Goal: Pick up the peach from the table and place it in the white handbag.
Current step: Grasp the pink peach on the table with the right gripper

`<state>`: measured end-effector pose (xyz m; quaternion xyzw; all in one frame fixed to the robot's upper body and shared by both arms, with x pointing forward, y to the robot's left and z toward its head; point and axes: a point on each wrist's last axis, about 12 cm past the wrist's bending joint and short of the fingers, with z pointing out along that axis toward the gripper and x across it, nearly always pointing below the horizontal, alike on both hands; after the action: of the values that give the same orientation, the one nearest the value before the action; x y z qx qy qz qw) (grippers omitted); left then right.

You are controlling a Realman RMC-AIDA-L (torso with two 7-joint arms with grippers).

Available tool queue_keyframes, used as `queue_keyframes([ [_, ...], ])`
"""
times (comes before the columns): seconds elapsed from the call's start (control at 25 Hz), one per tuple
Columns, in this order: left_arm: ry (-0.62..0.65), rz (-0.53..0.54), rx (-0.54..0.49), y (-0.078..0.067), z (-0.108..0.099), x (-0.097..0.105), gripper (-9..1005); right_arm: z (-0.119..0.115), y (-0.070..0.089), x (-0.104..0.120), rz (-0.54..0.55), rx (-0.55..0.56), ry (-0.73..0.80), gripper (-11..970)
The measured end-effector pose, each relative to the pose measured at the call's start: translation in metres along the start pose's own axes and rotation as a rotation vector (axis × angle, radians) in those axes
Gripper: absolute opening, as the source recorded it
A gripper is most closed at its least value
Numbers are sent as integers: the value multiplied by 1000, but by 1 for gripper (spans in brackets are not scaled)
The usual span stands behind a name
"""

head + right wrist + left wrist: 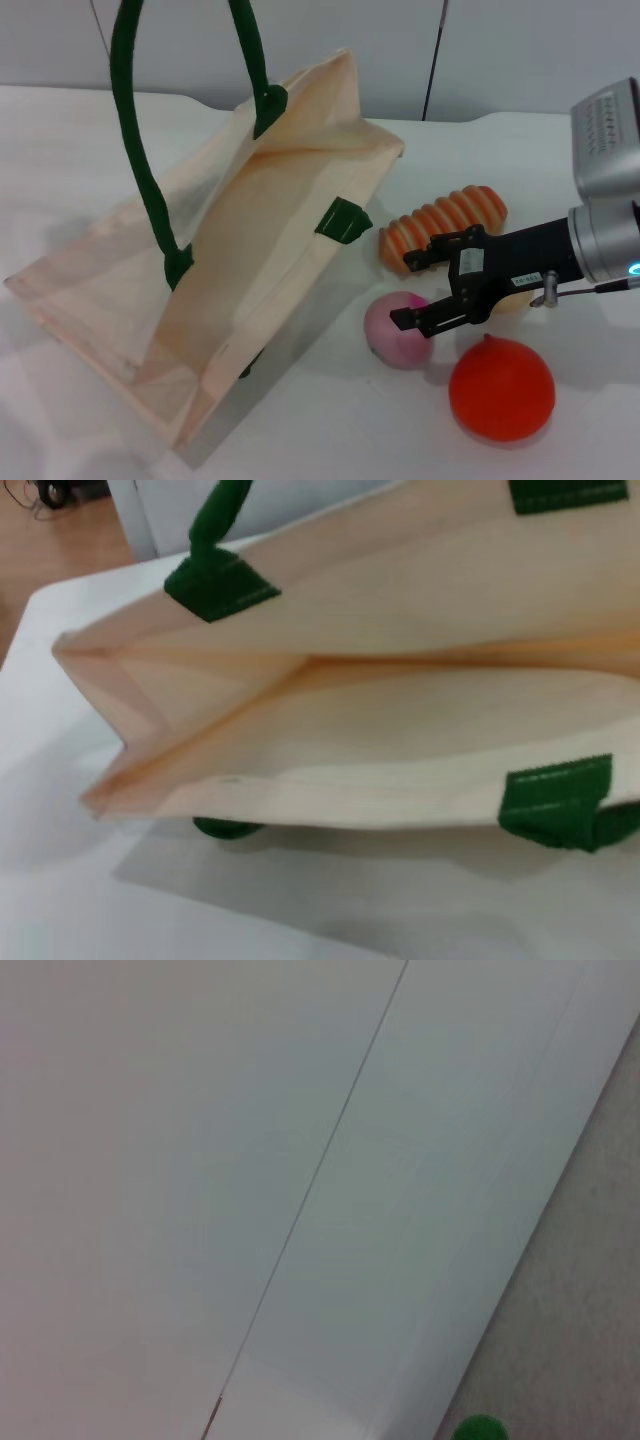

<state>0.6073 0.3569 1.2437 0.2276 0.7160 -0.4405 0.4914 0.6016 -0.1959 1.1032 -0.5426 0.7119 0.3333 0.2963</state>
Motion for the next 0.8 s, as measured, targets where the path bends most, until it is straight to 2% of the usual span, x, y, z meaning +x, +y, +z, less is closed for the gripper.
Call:
queue_keyframes([
  [0.32,-3,-2,3,0,1,1,169,16,-3,3,8,22,67,894],
  [0.8,-7,0,4,0,2,0,179,23,-4,8,9,34,158,883],
])
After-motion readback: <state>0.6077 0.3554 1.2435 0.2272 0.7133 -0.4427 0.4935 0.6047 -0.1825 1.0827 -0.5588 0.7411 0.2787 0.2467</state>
